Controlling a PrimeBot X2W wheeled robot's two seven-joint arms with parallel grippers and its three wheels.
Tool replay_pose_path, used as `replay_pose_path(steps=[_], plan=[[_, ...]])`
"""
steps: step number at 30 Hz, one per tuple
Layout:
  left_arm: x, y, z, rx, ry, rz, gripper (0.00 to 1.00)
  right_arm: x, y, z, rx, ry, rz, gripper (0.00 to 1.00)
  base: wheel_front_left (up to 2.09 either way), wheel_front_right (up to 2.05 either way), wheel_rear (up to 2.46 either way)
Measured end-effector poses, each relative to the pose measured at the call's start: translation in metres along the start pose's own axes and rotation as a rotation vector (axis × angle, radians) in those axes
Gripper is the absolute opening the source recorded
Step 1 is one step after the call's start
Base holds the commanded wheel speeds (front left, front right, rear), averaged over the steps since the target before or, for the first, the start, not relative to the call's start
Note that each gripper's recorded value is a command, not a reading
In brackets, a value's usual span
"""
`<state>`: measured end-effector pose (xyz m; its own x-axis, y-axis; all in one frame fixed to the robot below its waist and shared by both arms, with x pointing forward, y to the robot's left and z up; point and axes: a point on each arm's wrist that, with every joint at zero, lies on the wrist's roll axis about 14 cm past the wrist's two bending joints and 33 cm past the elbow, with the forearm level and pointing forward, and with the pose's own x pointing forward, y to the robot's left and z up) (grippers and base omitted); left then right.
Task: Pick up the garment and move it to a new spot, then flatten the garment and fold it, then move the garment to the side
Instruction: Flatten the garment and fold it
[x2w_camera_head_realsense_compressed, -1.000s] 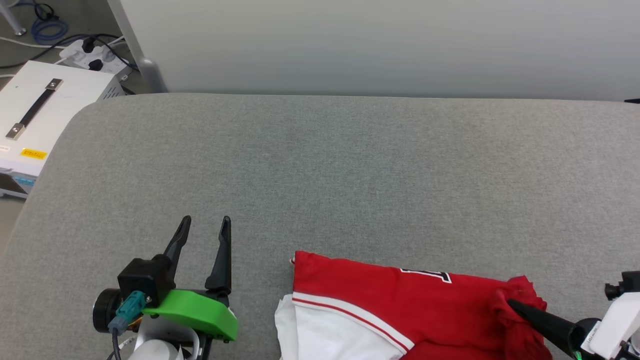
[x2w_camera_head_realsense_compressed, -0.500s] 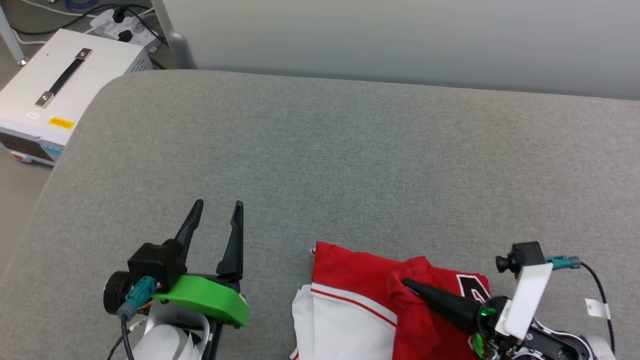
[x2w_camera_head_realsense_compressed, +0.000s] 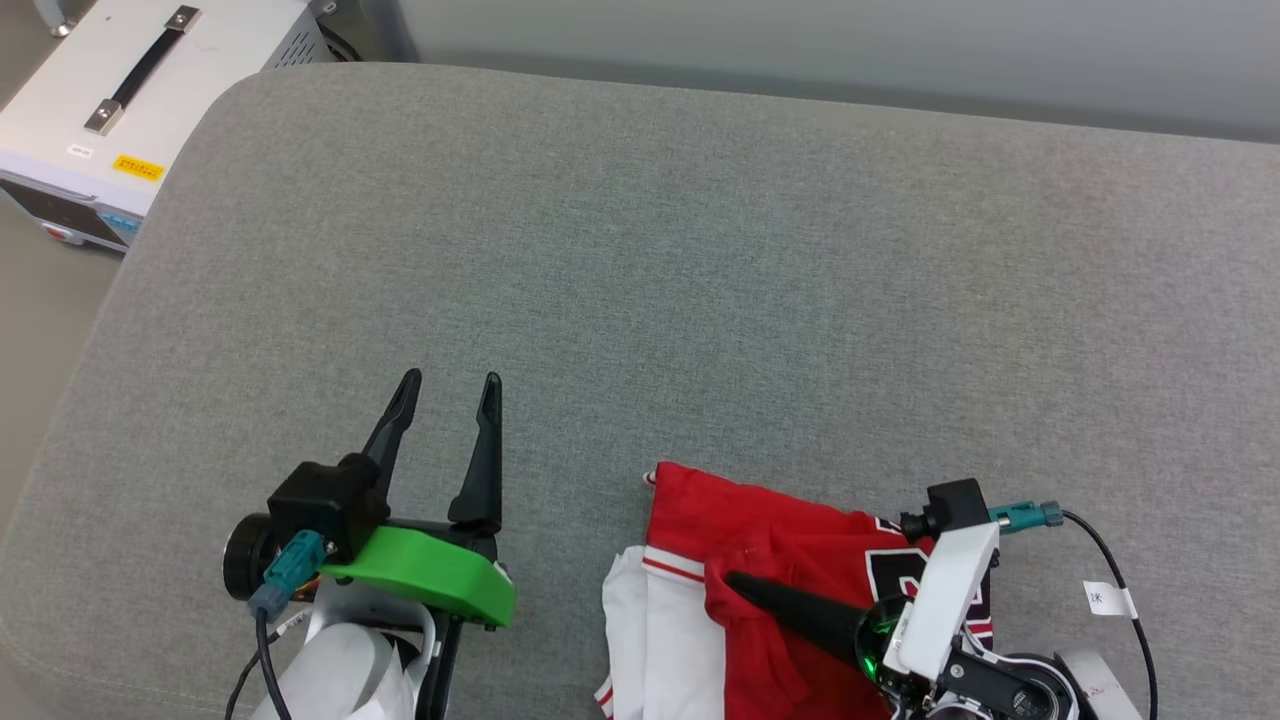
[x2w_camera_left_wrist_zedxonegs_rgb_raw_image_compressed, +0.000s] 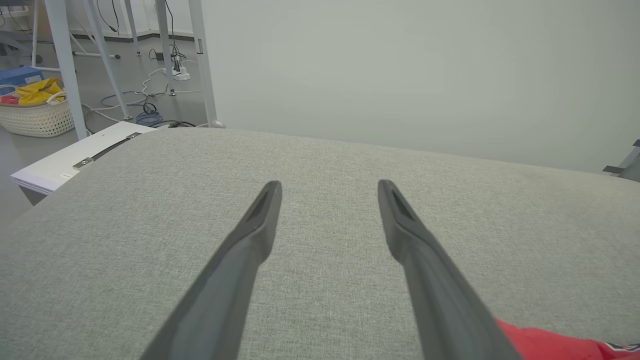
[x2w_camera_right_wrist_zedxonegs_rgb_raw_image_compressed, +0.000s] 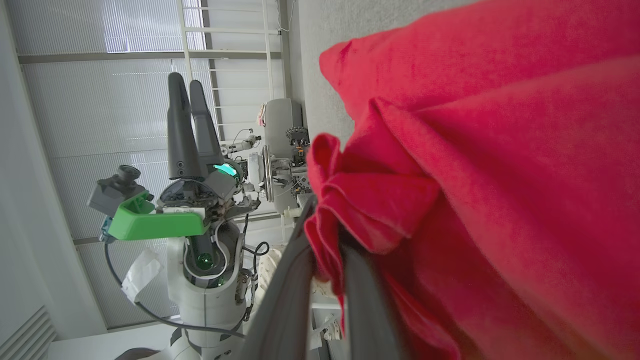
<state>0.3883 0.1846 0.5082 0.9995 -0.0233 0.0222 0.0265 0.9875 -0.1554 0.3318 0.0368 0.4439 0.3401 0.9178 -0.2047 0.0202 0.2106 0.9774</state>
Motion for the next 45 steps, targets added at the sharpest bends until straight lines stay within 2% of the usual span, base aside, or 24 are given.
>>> replay_pose_path(steps=[2,3,4,5,6,13,20,22,27,34,39,45], plan=[[0.001,0.0,-0.004,-0.002,0.007,0.0,1.0,0.002,-0.005,-0.001,0.006,-0.002,-0.014,0.0,0.0,0.0,0.0],[0.002,0.0,-0.004,-0.001,0.006,-0.001,1.0,0.003,-0.007,-0.002,0.007,-0.002,-0.018,0.16,0.0,0.0,0.0],[0.002,-0.001,-0.005,0.001,0.007,-0.003,1.0,0.003,-0.007,-0.002,0.01,-0.004,-0.02,0.38,0.0,0.0,0.0],[0.002,-0.001,-0.005,0.004,0.008,-0.006,1.0,0.003,-0.008,-0.004,0.012,-0.002,-0.021,0.82,0.0,0.0,0.0],[0.003,-0.003,-0.005,0.004,0.006,-0.011,1.0,0.004,-0.007,-0.005,0.011,-0.001,-0.021,1.0,0.0,0.0,0.0],[0.004,-0.007,-0.001,0.006,-0.006,-0.029,1.0,0.002,0.013,0.002,-0.064,-0.039,0.013,1.0,0.0,0.0,0.0],[0.002,-0.013,0.007,0.008,-0.028,-0.047,1.0,-0.016,0.037,0.026,-0.286,-0.169,-0.001,1.0,0.0,0.0,0.0],[0.001,-0.015,0.01,0.009,-0.036,-0.054,1.0,-0.027,0.031,0.036,-0.386,-0.216,-0.066,1.0,0.0,0.0,0.0],[-0.002,-0.02,0.012,0.009,-0.041,-0.068,1.0,-0.071,0.024,0.084,-0.598,-0.454,-0.215,1.0,0.0,0.0,0.0],[-0.002,-0.026,0.012,0.016,-0.042,-0.084,1.0,-0.161,0.016,0.137,-0.825,-0.8,-0.477,1.0,0.0,0.0,0.0],[-0.004,-0.028,0.011,0.019,-0.04,-0.086,1.0,-0.203,0.023,0.139,-0.941,-0.948,-0.601,1.0,0.0,0.0,0.0],[-0.008,-0.028,0.013,0.021,-0.044,-0.084,1.0,-0.224,0.051,0.127,-1.072,-1.065,-0.626,1.0,0.0,0.0,0.0]])
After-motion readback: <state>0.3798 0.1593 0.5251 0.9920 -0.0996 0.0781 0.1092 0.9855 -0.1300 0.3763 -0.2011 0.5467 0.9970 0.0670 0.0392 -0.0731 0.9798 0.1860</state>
